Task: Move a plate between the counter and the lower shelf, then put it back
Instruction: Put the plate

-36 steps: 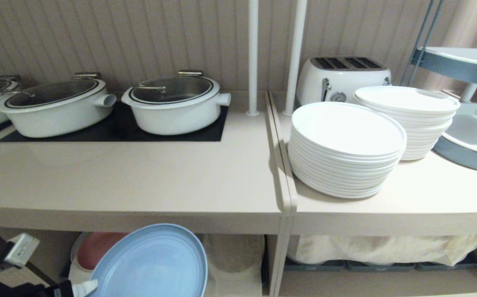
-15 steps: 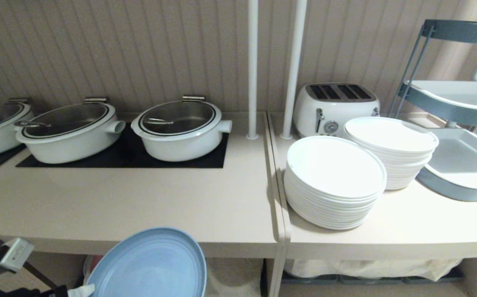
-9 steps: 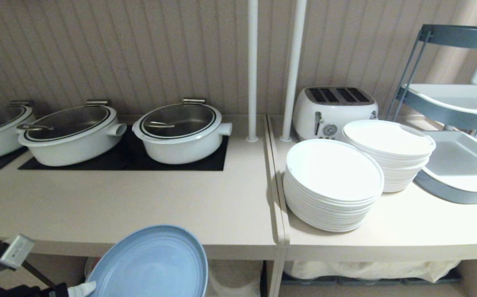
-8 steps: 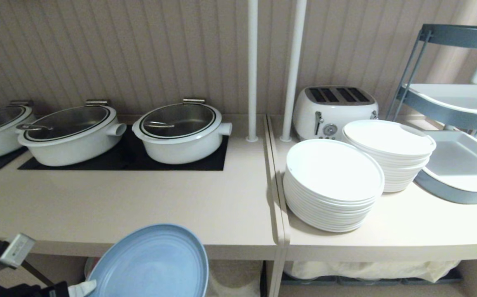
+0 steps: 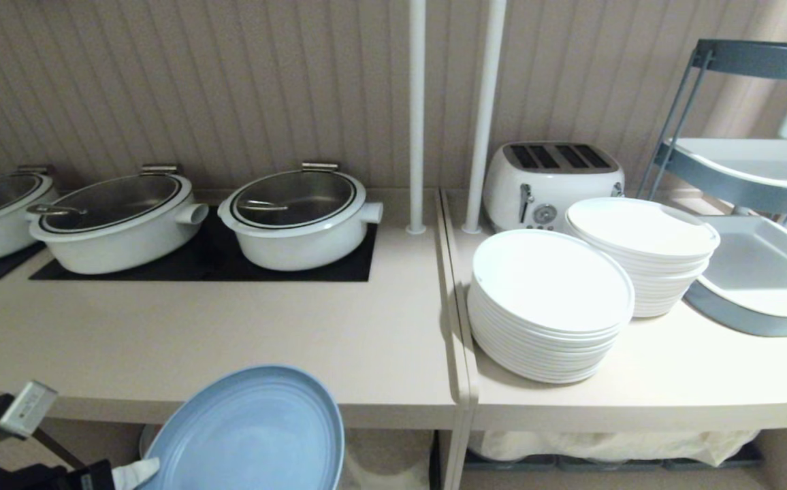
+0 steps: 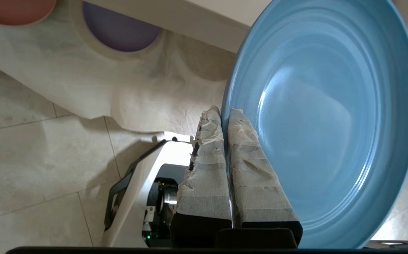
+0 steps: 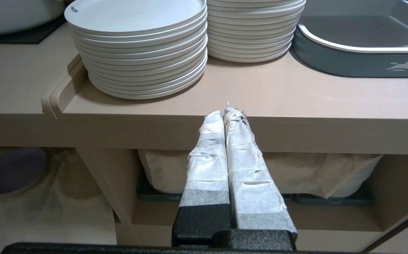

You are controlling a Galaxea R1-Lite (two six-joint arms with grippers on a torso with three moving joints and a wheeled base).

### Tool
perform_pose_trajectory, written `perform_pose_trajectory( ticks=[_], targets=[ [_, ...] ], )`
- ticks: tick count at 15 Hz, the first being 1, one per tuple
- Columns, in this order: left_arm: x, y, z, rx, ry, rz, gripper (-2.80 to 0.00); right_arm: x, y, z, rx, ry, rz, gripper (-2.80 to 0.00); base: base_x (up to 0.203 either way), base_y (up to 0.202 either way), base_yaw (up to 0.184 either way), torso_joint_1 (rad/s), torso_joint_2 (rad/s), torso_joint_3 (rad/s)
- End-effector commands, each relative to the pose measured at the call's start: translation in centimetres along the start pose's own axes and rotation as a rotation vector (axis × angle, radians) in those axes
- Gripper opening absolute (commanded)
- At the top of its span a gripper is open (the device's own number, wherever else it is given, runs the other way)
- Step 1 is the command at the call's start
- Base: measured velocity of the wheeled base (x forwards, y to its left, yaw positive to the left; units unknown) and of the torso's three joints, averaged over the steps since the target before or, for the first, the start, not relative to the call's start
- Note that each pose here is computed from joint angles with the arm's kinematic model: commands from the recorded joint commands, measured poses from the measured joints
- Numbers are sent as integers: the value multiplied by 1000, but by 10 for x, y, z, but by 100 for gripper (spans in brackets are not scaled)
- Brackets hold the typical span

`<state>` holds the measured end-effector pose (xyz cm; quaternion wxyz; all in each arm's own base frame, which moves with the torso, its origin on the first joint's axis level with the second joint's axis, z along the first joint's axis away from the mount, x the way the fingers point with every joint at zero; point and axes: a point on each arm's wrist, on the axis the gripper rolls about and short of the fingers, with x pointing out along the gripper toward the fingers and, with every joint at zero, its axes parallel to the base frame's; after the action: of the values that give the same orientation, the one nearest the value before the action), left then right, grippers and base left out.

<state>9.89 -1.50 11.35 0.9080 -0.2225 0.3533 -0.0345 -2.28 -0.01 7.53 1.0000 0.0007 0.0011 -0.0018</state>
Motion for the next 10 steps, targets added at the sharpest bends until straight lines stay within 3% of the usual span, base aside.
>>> perform_pose_trajectory(
  ticks=[1,10],
  targets=[
    [0,0,1,-3,-1,-1,-280,0,0,0,0,-1,1,-280,0,0,0,0,0,0],
    [0,0,-1,-4,4,1,-280,0,0,0,0,-1,1,-280,0,0,0,0,0,0]
  ],
)
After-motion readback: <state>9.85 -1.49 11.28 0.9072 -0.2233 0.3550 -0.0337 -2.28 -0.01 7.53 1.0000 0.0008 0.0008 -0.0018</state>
